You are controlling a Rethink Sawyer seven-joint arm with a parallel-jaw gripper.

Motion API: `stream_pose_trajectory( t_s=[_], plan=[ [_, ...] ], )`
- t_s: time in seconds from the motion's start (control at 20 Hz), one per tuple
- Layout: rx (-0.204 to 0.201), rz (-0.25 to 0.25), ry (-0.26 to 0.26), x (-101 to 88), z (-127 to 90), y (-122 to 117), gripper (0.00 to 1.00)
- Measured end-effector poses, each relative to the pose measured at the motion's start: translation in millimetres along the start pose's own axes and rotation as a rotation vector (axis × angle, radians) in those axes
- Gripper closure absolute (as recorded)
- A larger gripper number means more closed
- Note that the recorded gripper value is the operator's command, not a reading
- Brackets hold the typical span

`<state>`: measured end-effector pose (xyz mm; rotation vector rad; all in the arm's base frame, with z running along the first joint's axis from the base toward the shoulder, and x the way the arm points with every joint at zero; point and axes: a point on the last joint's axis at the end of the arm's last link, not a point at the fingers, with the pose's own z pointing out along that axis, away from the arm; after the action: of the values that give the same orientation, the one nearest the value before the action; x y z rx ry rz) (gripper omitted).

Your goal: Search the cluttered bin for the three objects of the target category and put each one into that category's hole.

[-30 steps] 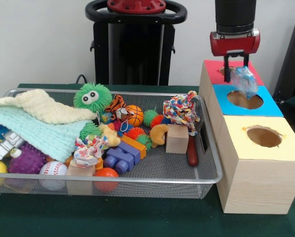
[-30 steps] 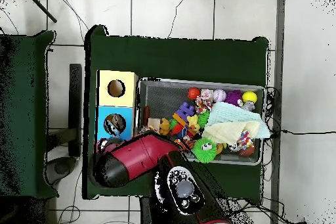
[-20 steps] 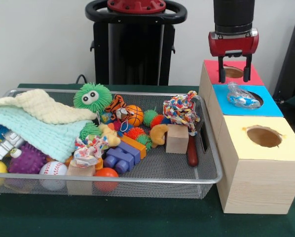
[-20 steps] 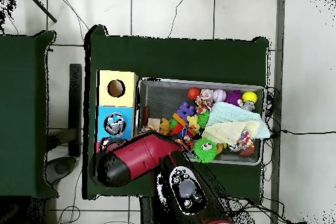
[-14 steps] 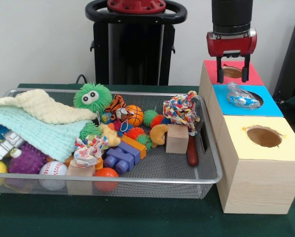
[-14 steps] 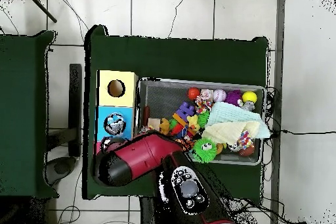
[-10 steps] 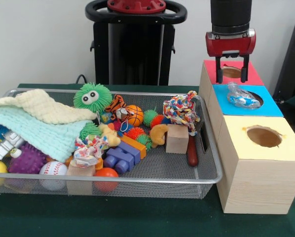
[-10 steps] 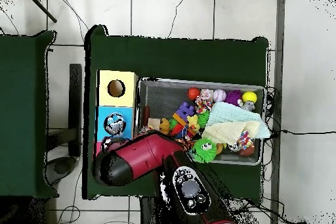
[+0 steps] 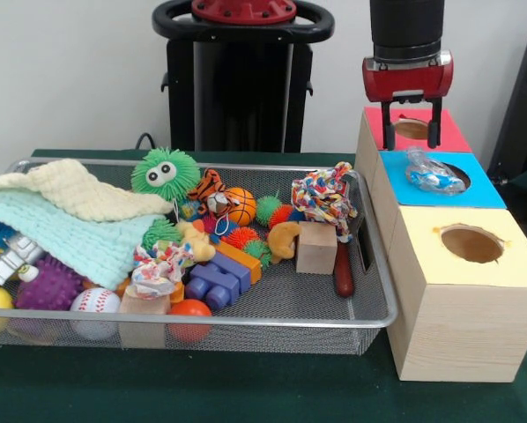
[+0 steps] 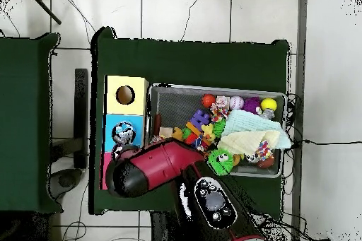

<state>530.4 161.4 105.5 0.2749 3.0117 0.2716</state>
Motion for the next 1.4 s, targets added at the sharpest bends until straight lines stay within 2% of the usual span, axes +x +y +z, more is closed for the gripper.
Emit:
stream_pose_trajectory(
  t_s=[0.6, 1.4],
  plan=[
    [-0.085, -0.001, -0.052, -9.5, 4, 14, 0.0],
    [-0.082, -0.006, -0.045, -5.2, 7, 16, 0.0]
  ],
)
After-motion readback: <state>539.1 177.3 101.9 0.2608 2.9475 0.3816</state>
